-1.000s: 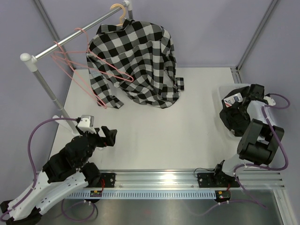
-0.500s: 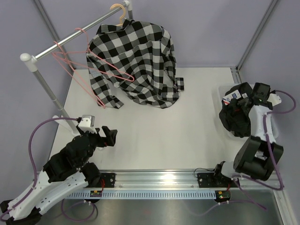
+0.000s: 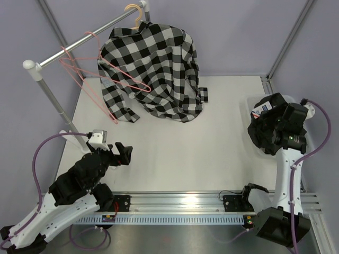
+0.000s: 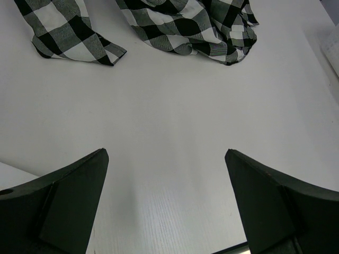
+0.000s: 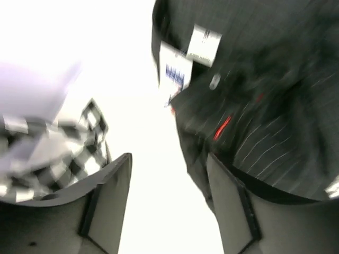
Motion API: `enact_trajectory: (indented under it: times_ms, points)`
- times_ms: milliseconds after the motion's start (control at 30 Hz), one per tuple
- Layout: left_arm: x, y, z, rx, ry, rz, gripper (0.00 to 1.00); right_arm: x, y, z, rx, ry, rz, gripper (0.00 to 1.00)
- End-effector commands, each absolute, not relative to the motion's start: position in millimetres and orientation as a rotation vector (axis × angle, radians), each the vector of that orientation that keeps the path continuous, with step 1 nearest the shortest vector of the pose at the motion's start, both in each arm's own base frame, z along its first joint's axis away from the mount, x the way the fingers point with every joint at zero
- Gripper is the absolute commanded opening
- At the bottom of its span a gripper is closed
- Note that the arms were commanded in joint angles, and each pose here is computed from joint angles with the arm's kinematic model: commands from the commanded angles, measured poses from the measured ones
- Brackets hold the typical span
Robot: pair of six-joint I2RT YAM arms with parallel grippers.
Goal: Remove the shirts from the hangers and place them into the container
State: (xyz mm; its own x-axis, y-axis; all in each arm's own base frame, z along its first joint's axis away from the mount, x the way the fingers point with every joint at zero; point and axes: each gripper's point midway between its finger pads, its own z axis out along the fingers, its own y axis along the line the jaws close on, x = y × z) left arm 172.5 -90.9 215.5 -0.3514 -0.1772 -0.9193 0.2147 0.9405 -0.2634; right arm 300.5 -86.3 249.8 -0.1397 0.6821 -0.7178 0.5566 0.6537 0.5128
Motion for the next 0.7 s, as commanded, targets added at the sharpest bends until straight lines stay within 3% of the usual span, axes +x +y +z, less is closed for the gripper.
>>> enact_trajectory:
  times_ms: [0, 200, 667]
  points:
    - [173.8, -92.7, 223.6, 0.016, 1.856, -0.430, 0.99, 304.7, -45.6, 229.5, 0.901, 1.894, 0.377, 0.60]
    - [173.0, -92.1, 225.0, 0.015, 1.849, -0.436, 0.99, 299.3, -7.8, 217.1, 0.797, 1.981, 0.545, 0.56]
    - [173.1, -92.1, 224.3, 0.017, 1.850, -0.434, 0.99, 298.9, -22.9, 171.7, 0.868, 2.073, 0.361, 0.57]
